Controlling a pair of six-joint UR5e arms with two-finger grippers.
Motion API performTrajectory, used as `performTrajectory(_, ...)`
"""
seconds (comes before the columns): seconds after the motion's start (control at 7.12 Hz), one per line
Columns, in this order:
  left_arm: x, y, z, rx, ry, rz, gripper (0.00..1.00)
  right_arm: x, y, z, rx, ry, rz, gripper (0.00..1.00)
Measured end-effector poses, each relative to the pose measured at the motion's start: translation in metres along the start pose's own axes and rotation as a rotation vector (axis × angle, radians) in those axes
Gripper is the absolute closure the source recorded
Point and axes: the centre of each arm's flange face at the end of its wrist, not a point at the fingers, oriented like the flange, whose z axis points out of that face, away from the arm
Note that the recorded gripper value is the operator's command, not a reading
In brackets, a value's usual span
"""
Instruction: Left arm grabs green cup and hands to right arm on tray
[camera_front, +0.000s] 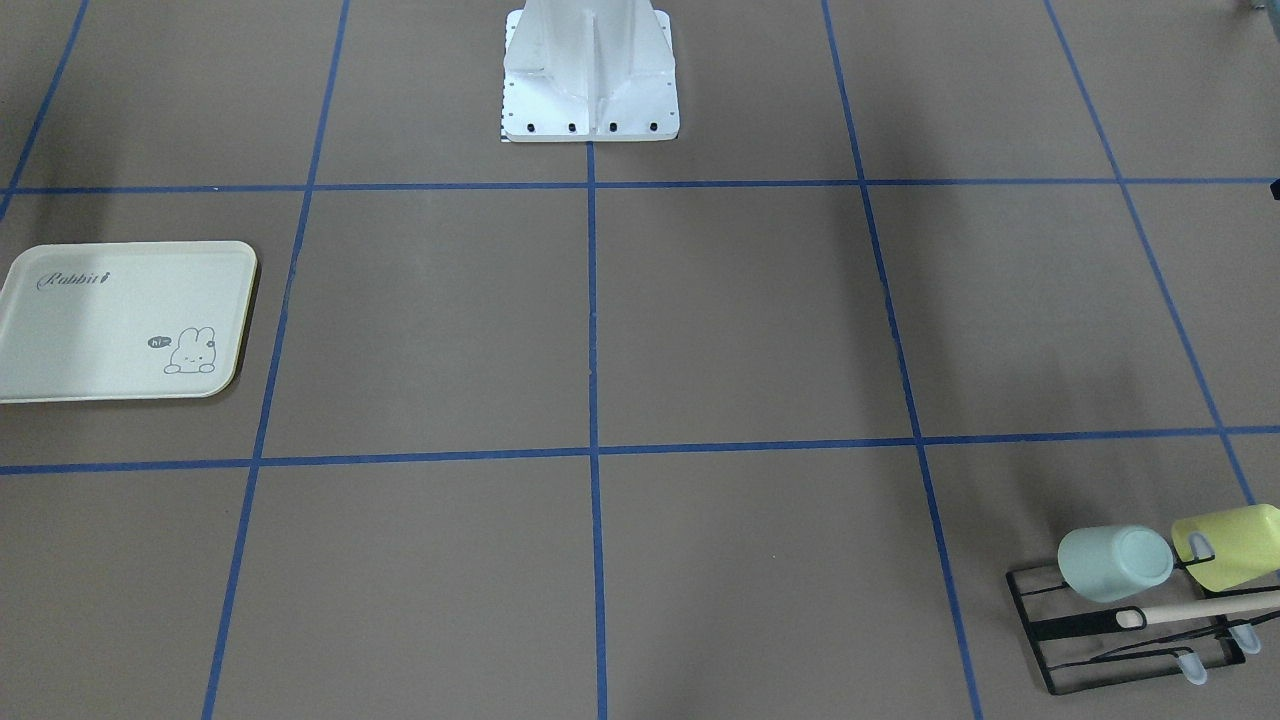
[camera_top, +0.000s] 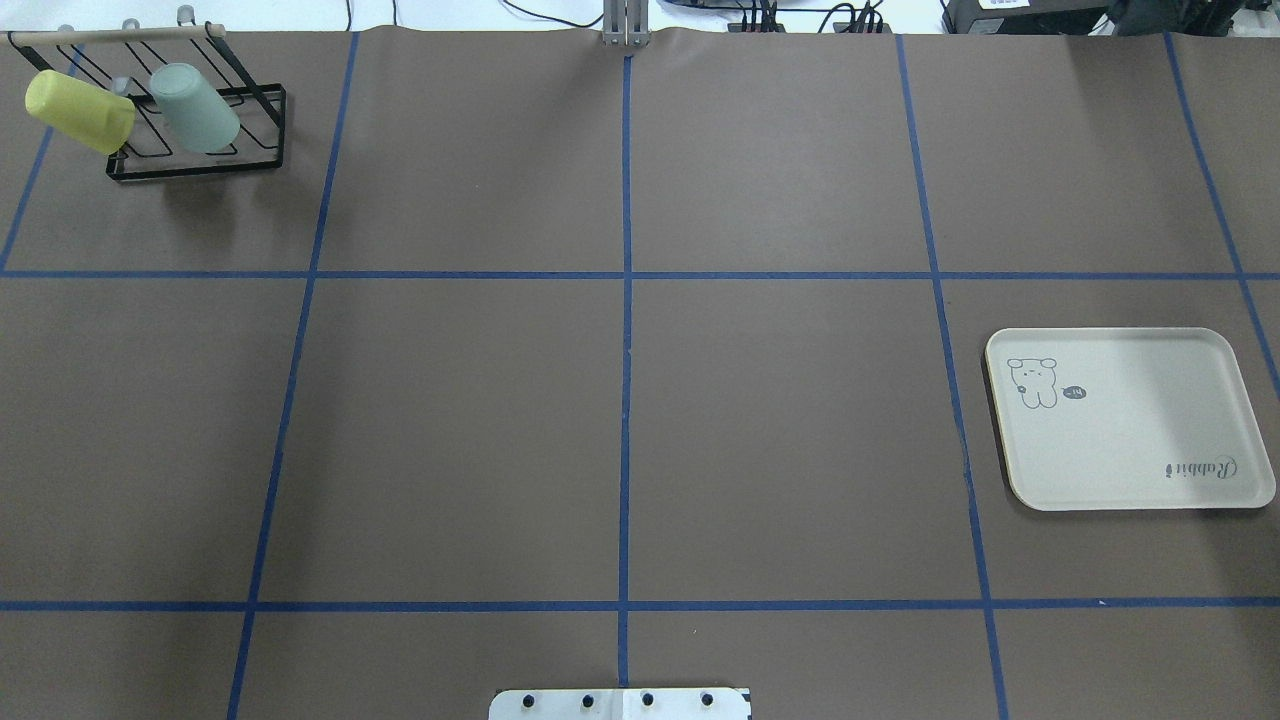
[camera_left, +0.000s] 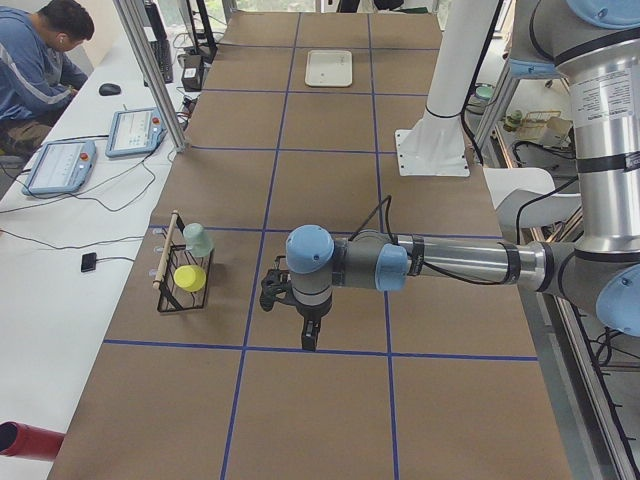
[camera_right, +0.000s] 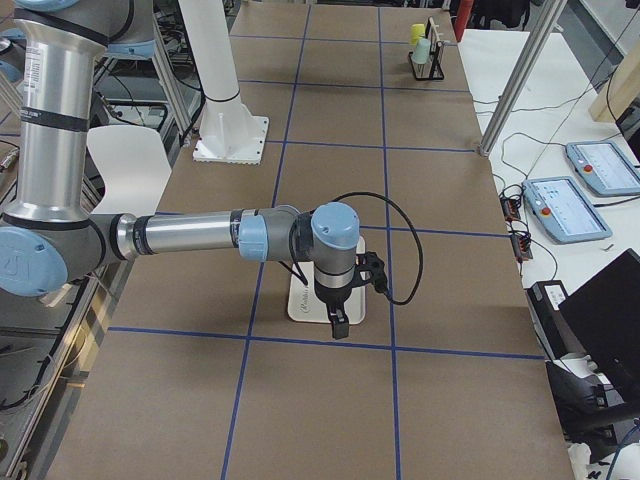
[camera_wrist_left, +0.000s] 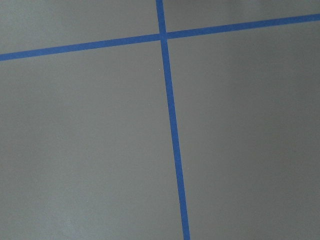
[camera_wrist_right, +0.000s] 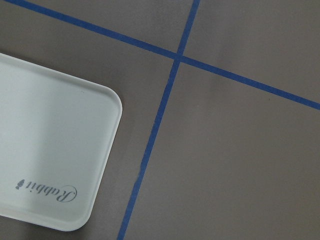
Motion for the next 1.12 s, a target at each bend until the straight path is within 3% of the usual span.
performTrajectory(0.7,0.000,-0.006,-0.002,0.016,-0.031,0.016,0.00,-0.002,-0.006,-0.005,0.012,0.003,-0.012,0.00)
performTrajectory(0.98,0.011,-0.036,-0.017,0.065,-0.058,0.059,0.00,-0.015,-0.034,-0.030,0.074,0.022,-0.055,0.00)
performTrajectory(1.12,0.027,-0.071,-0.036,0.120,-0.066,0.107,0.00,-0.021,-0.059,-0.047,0.124,0.038,-0.092,0.00)
